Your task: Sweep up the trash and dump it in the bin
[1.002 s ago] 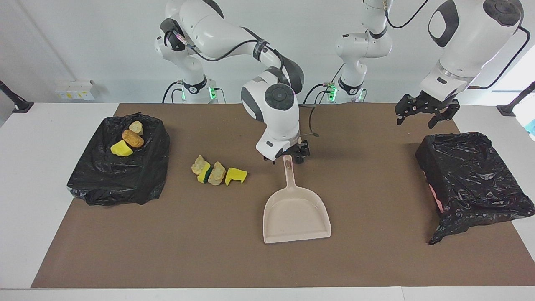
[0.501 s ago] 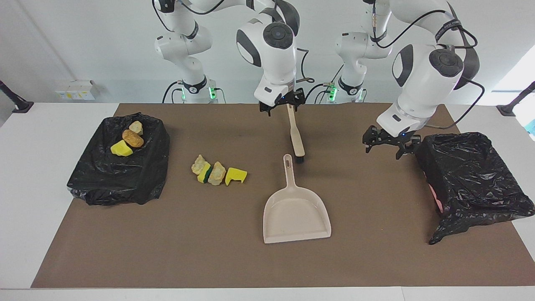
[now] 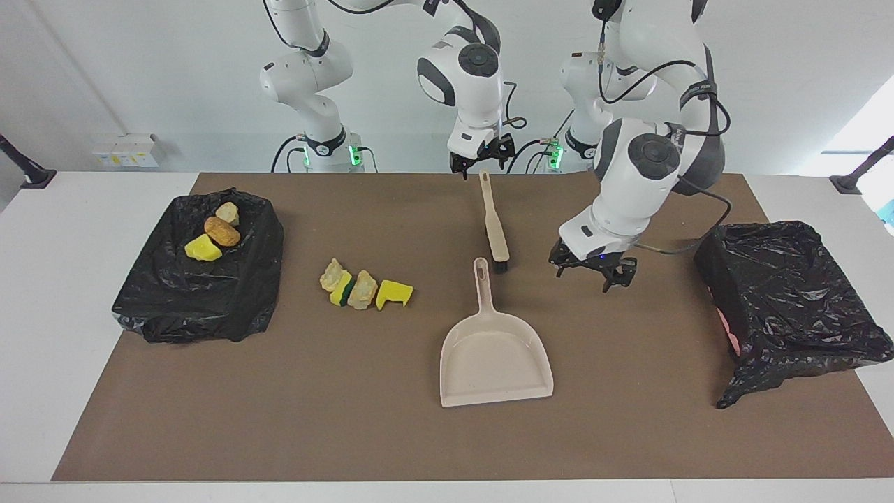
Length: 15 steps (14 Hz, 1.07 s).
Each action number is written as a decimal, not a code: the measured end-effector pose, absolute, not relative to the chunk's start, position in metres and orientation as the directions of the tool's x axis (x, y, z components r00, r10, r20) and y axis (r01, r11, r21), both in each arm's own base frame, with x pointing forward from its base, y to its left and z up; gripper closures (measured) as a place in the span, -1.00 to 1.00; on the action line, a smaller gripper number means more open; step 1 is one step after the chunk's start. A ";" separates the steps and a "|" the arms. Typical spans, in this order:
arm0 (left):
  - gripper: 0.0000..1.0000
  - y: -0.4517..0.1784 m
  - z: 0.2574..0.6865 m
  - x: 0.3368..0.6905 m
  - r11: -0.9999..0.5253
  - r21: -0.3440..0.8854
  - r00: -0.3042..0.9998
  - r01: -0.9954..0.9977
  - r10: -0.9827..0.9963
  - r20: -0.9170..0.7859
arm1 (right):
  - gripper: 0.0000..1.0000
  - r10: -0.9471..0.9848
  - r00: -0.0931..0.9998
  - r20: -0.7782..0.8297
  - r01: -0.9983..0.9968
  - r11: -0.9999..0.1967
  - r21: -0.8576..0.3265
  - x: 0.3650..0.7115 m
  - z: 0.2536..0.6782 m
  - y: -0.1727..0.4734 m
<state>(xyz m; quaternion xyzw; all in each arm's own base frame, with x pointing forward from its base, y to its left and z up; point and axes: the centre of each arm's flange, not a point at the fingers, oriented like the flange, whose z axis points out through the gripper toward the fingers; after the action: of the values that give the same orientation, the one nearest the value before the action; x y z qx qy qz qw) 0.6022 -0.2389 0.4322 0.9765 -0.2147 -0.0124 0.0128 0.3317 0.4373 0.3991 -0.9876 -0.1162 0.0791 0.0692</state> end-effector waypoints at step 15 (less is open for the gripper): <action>-1.00 -0.393 0.366 0.564 -0.979 -0.020 0.979 -0.202 -0.202 -0.002 | -0.40 0.338 0.937 -0.086 0.317 -0.929 -0.191 0.334 0.335 0.450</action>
<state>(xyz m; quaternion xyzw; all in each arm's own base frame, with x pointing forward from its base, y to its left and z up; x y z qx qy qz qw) 0.5644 -0.3927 0.3665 0.9948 -0.1014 -0.0001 -0.0098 0.3337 0.4495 0.3348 -0.9803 -0.1671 0.0586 0.0873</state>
